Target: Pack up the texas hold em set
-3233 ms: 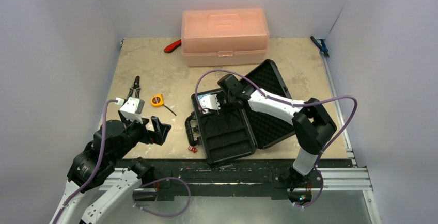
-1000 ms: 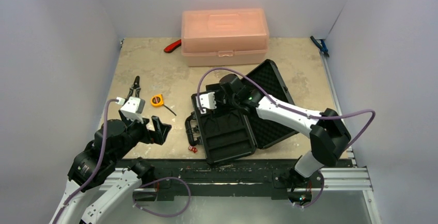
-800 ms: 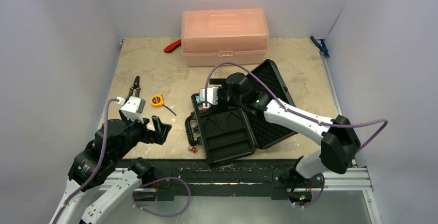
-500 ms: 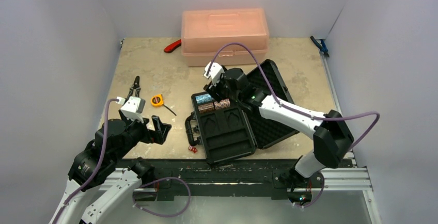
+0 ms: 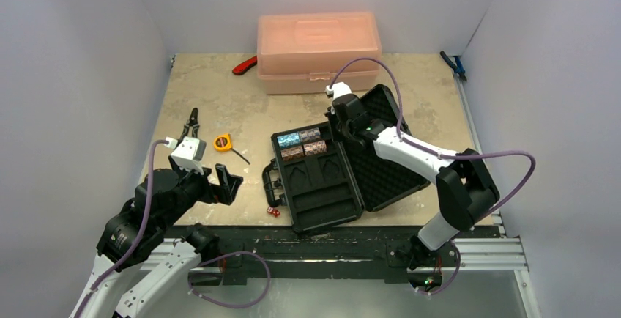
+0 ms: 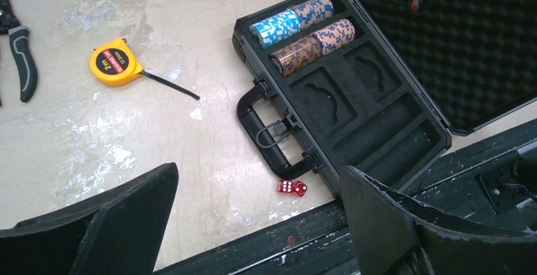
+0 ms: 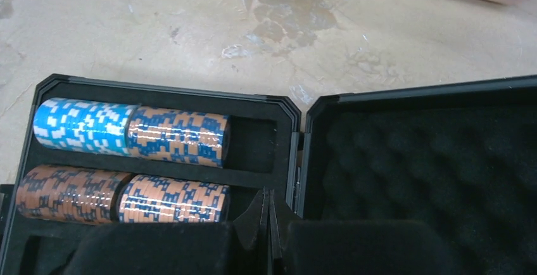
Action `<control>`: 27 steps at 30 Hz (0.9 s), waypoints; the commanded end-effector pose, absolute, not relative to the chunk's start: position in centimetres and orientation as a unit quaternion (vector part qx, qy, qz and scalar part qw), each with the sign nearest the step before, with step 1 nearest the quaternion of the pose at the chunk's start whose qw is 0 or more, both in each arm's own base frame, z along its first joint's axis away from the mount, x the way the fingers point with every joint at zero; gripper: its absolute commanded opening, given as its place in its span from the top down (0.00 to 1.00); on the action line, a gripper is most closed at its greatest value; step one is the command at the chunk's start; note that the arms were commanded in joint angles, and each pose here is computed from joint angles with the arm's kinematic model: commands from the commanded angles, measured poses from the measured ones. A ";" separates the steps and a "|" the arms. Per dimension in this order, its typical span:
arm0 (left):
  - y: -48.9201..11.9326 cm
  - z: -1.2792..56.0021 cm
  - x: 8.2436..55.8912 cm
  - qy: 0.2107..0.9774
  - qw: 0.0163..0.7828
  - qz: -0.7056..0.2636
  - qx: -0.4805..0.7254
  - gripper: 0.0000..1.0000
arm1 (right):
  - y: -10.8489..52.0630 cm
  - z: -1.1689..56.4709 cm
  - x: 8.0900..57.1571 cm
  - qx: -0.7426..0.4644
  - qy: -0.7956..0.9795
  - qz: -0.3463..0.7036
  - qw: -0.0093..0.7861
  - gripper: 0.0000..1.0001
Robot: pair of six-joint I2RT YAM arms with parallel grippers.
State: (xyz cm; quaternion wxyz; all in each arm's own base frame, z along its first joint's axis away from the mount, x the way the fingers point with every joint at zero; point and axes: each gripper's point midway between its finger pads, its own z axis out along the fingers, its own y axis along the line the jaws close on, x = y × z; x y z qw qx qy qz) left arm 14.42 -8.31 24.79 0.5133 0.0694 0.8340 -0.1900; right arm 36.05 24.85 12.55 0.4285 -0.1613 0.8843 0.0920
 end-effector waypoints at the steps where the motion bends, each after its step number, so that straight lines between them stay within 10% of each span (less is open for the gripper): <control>1: -8.3 25.1 14.8 0.829 0.522 -0.185 0.074 0.00 | 24.2 11.9 36.0 -0.140 0.894 0.090 0.416 1.00; 27: -8.3 25.0 15.0 0.831 0.520 -0.182 0.073 0.00 | 30.3 7.4 32.6 -0.221 0.890 0.241 0.319 1.00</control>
